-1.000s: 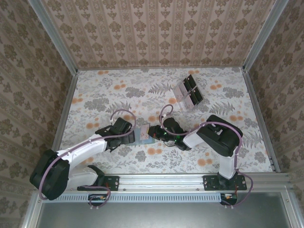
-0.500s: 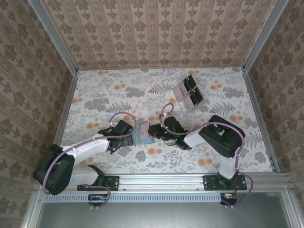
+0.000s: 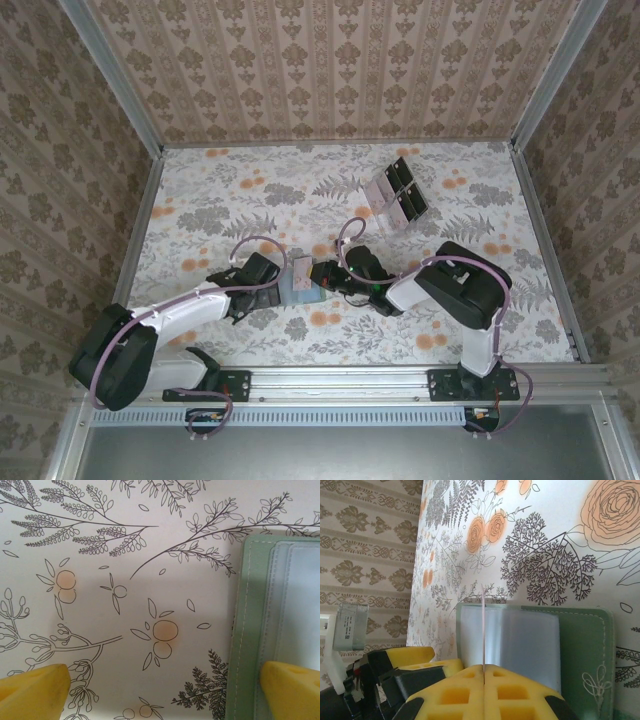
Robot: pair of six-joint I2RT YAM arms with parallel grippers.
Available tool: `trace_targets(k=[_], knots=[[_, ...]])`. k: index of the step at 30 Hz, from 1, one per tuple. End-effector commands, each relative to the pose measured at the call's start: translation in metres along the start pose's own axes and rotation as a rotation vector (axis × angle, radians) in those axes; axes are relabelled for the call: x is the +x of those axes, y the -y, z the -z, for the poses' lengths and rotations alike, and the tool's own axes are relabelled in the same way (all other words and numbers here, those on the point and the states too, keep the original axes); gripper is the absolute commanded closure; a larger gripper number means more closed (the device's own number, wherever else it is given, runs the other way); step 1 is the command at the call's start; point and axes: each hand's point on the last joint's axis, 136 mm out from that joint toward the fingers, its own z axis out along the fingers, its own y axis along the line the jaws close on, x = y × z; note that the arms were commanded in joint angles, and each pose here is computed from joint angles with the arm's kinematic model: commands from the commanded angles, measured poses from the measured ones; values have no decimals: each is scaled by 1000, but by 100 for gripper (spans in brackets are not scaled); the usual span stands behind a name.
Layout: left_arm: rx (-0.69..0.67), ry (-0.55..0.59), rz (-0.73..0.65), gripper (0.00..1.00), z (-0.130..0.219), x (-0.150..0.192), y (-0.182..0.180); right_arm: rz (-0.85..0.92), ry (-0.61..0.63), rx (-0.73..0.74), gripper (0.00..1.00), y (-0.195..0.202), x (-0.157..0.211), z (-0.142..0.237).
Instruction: Put the credit cards into the card holder
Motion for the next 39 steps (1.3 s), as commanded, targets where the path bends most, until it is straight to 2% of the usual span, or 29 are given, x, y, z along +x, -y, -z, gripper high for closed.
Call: trace_targets(k=[1,39], knots=[[-53,-21,-2,0,-5,11,-12,-11,-5,-34,100,-2,0,-4],[-52,-18,-5,0,-5,12,-11,-78,-53,-82,100,3,16,-17]])
